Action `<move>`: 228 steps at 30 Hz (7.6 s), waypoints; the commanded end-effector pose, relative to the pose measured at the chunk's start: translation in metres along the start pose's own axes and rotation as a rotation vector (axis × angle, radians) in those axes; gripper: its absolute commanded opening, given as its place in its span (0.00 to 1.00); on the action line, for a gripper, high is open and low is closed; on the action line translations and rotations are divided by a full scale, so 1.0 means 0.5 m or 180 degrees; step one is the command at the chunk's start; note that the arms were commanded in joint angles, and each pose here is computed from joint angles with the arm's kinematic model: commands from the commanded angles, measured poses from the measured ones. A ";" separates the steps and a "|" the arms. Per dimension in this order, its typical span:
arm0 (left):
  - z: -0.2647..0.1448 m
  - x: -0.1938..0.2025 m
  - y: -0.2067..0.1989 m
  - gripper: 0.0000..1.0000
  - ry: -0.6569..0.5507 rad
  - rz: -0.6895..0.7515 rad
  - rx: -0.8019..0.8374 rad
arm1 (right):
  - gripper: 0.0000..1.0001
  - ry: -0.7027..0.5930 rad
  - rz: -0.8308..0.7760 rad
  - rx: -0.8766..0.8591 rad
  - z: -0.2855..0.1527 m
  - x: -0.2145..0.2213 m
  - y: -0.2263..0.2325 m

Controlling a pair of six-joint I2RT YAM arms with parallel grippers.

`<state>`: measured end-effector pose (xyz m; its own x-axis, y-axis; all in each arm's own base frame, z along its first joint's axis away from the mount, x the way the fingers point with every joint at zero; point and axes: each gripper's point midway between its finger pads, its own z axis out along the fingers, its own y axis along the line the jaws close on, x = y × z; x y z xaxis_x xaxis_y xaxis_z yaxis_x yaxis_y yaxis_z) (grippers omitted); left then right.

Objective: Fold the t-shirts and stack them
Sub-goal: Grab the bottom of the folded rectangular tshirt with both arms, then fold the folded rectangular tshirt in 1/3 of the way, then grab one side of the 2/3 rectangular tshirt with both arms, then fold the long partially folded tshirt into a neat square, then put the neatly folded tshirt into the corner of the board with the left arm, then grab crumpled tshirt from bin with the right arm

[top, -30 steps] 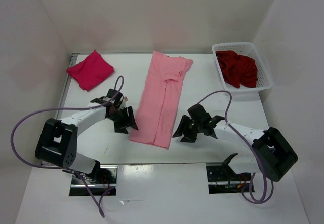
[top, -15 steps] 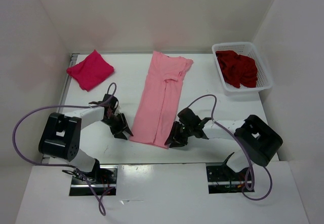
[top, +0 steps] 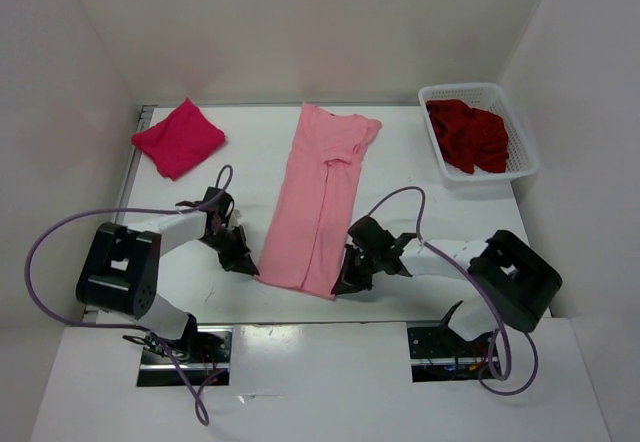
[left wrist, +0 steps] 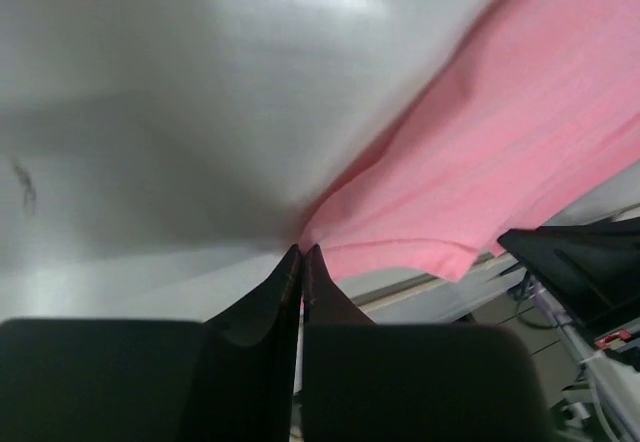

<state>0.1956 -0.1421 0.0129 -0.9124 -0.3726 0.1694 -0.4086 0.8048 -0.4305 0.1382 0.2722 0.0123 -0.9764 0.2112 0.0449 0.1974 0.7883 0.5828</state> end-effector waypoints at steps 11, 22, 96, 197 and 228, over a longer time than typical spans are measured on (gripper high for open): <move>-0.219 -0.125 -0.176 0.00 -0.0932 0.0505 0.0548 | 0.00 -0.0714 -0.0196 -0.0358 -0.198 -0.166 0.105; -0.150 -0.420 -0.340 0.00 -0.1409 0.0443 0.0645 | 0.00 -0.1270 -0.0096 -0.0083 -0.180 -0.518 0.050; 0.049 -0.138 -0.156 0.44 -0.0813 0.0298 0.0211 | 0.48 -0.0963 -0.0016 0.0339 -0.069 -0.278 -0.052; -0.465 -0.614 0.054 1.00 -0.2882 -0.0960 0.1404 | 0.49 -0.1367 -0.0384 -0.0557 -0.286 -0.402 0.093; -0.121 -0.089 -0.408 0.69 -0.0978 0.1555 0.1640 | 0.56 -0.3222 0.0525 0.0865 -0.599 -0.911 -0.208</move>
<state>0.3146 -0.2558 0.1495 -0.9093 -0.2246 -0.3504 0.1348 0.6376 -0.7585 0.5152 -0.0847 0.1685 -0.4206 0.6587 -0.6238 0.5040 0.7414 0.4431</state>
